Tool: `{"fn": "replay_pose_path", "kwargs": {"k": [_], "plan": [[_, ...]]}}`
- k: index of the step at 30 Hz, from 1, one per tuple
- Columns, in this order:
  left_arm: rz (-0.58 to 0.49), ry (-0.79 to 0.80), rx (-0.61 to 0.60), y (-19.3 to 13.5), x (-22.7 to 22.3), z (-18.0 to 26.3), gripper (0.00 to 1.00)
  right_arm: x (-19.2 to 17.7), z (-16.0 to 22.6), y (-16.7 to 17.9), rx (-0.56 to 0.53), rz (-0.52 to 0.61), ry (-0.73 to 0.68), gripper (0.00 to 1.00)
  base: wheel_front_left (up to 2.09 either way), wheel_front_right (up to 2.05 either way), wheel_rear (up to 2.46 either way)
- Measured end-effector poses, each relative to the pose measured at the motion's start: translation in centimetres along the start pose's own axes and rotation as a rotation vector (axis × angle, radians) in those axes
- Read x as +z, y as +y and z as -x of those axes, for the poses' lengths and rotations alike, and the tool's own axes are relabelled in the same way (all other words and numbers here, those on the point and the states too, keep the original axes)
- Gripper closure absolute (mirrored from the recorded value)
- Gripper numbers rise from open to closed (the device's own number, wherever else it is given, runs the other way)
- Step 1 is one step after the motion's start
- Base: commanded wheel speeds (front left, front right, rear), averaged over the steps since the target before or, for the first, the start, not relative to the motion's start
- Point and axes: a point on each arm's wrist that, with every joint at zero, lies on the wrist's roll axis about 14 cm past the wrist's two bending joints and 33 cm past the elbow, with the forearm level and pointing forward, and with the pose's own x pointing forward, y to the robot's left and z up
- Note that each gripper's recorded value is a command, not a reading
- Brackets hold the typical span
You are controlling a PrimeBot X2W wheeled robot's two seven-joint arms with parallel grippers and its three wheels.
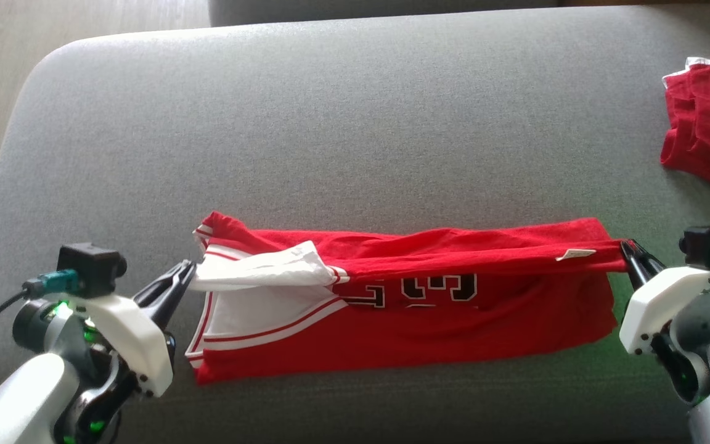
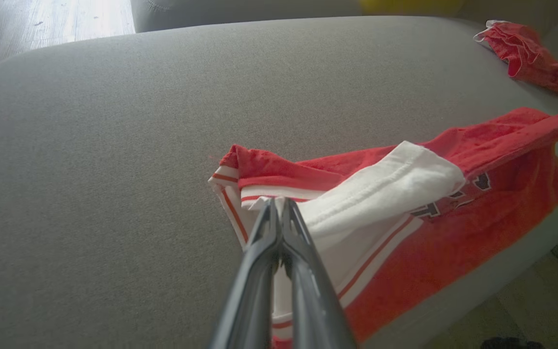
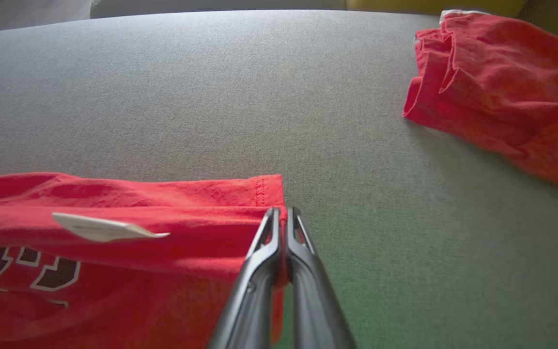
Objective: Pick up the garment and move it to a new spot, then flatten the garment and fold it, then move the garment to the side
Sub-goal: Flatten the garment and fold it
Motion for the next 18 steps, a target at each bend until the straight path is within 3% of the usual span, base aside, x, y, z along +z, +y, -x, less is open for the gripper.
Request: {"fn": "replay_pose_path", "kwargs": {"k": [12,13,14,15,17,18], "plan": [[0.0,0.093,-0.04,-0.8,-2.2,1.2,1.0,-2.2,1.2,0.1,0.005,-0.002,0.106,1.0,0.0,0.0,0.0],[-0.001,0.096,-0.043,-0.9,-2.3,1.3,1.0,-2.3,1.2,0.2,0.008,-0.005,0.114,0.95,0.0,0.0,0.0],[-0.005,0.096,-0.048,-1.1,-2.3,1.3,1.0,-2.3,1.3,0.2,0.007,-0.005,0.112,0.64,0.0,0.0,0.0],[-0.008,0.097,-0.051,-1.2,-2.3,1.3,1.0,-2.2,1.3,0.0,0.002,-0.004,0.111,0.0,0.0,0.0,0.0],[-0.019,0.098,-0.052,-1.2,-2.5,1.4,0.19,-2.1,1.4,-0.4,-0.012,-0.001,0.111,0.0,0.0,0.0,0.0],[-0.021,0.096,-0.052,-1.2,-2.5,1.5,0.0,-2.1,1.6,-0.6,-0.019,0.0,0.115,0.0,0.0,0.0,0.0]]}}
